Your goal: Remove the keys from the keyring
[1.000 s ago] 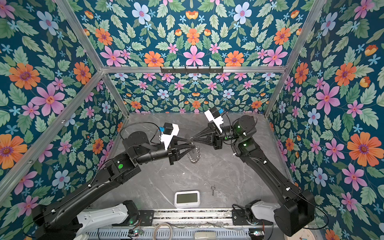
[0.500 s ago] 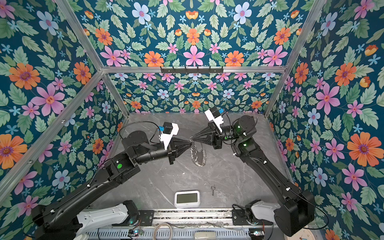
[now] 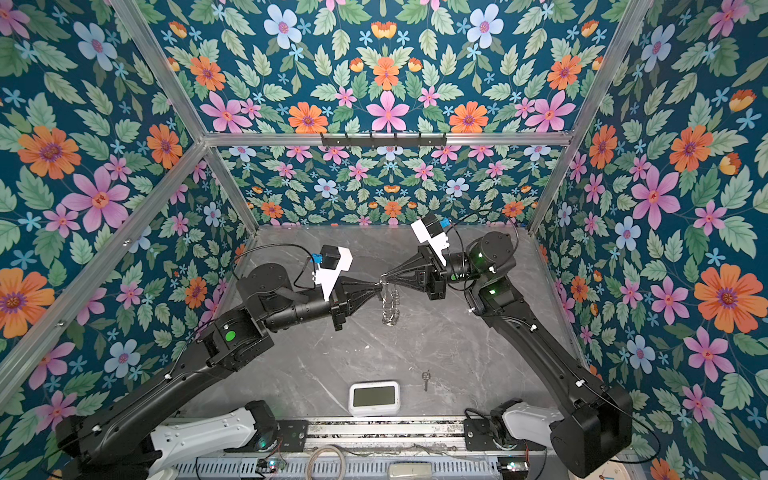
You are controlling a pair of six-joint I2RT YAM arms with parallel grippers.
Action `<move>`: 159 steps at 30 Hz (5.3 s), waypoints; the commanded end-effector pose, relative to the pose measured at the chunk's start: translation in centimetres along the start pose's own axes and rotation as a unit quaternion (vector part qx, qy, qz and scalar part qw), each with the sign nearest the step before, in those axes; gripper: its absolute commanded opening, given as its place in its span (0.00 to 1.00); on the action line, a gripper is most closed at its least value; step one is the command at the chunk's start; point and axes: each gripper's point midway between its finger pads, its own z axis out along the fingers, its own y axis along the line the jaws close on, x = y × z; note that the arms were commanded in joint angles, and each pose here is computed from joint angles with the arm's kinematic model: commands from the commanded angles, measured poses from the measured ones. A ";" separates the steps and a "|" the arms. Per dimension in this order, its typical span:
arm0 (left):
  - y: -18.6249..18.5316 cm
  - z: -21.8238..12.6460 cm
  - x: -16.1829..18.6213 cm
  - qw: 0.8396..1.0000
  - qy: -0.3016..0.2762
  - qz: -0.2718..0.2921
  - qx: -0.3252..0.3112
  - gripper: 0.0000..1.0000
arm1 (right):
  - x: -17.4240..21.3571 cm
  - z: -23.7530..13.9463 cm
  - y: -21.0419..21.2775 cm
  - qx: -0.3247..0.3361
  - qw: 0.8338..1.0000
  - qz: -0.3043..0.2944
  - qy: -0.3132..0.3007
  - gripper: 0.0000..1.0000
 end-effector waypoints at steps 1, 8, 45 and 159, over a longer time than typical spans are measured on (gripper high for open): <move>0.0 -0.1 -0.4 1.000 -0.002 0.007 -0.006 0.00 | 0.0 0.0 0.7 -0.008 1.000 -0.022 0.004 0.00; 0.1 -0.5 -0.9 1.000 -0.005 0.011 -0.018 0.00 | 0.2 0.0 0.9 -0.013 1.000 -0.023 0.009 0.00; -0.4 -1.4 -2.5 1.000 -0.015 0.015 -0.023 0.00 | 0.6 1.0 0.5 0.123 0.990 -0.052 0.037 0.00; -1.1 -1.2 -0.1 0.999 0.031 -0.006 -0.013 0.00 | -1.7 -4.1 -8.0 0.384 0.921 -0.015 -0.072 0.00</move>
